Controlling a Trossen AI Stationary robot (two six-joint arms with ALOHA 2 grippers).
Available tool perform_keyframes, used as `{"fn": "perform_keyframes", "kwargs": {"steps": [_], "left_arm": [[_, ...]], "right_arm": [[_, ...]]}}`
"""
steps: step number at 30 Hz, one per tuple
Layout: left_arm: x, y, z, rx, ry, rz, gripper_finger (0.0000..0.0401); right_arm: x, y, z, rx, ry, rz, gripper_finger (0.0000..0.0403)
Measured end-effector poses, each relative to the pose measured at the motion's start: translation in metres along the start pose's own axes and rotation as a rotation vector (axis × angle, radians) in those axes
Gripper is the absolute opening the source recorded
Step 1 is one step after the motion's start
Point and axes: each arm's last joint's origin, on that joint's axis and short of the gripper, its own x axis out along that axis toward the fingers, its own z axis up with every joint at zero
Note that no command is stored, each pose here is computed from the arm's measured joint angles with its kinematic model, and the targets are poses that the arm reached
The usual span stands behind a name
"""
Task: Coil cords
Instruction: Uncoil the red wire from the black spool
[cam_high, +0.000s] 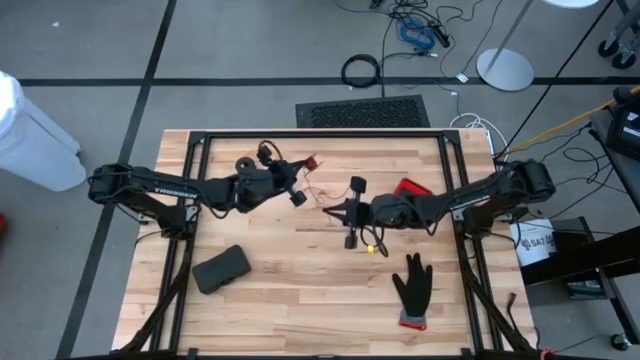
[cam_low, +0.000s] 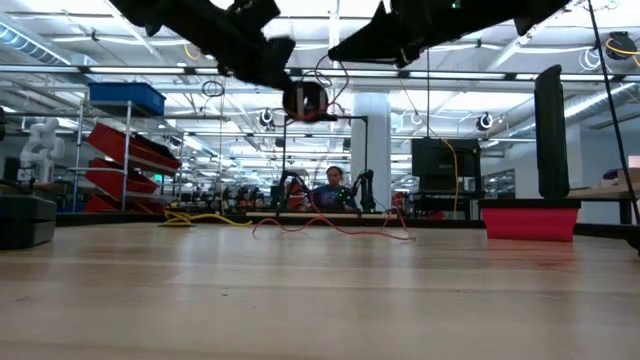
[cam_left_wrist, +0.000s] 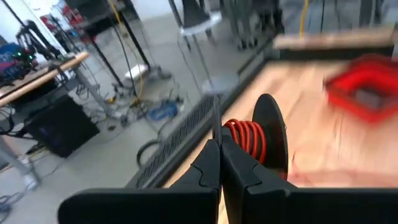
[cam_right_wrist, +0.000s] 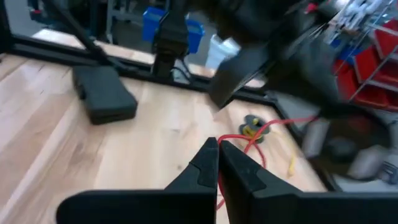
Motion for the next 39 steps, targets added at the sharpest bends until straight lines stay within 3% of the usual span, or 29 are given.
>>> {"fn": "perform_keyframes", "kwargs": {"steps": [4, 11, 16, 22, 29, 39], "left_arm": [[-0.001, 0.000, 0.012, -0.139, -0.116, -0.073, 0.0000], [-0.004, -0.008, 0.016, -0.218, -0.149, -0.276, 0.0000], [-0.008, -0.014, 0.009, -0.125, -0.087, -0.306, 0.0000], [-0.010, -0.013, -0.009, 0.062, 0.078, -0.139, 0.0000], [-0.012, -0.014, -0.012, 0.095, 0.107, -0.127, 0.0000], [-0.012, -0.016, -0.010, 0.082, 0.088, -0.148, 0.0000]], "right_arm": [[0.006, 0.007, -0.010, 0.016, 0.056, 0.015, 0.0000], [0.010, -0.011, -0.035, 0.023, 0.271, -0.202, 0.0000], [0.008, -0.027, -0.047, 0.001, 0.384, -0.362, 0.0000], [-0.001, -0.035, -0.043, -0.011, 0.408, -0.488, 0.0000], [-0.020, -0.038, -0.034, 0.040, 0.427, -0.426, 0.0020], [-0.035, -0.017, -0.019, 0.095, 0.361, -0.216, 0.0158]]}}
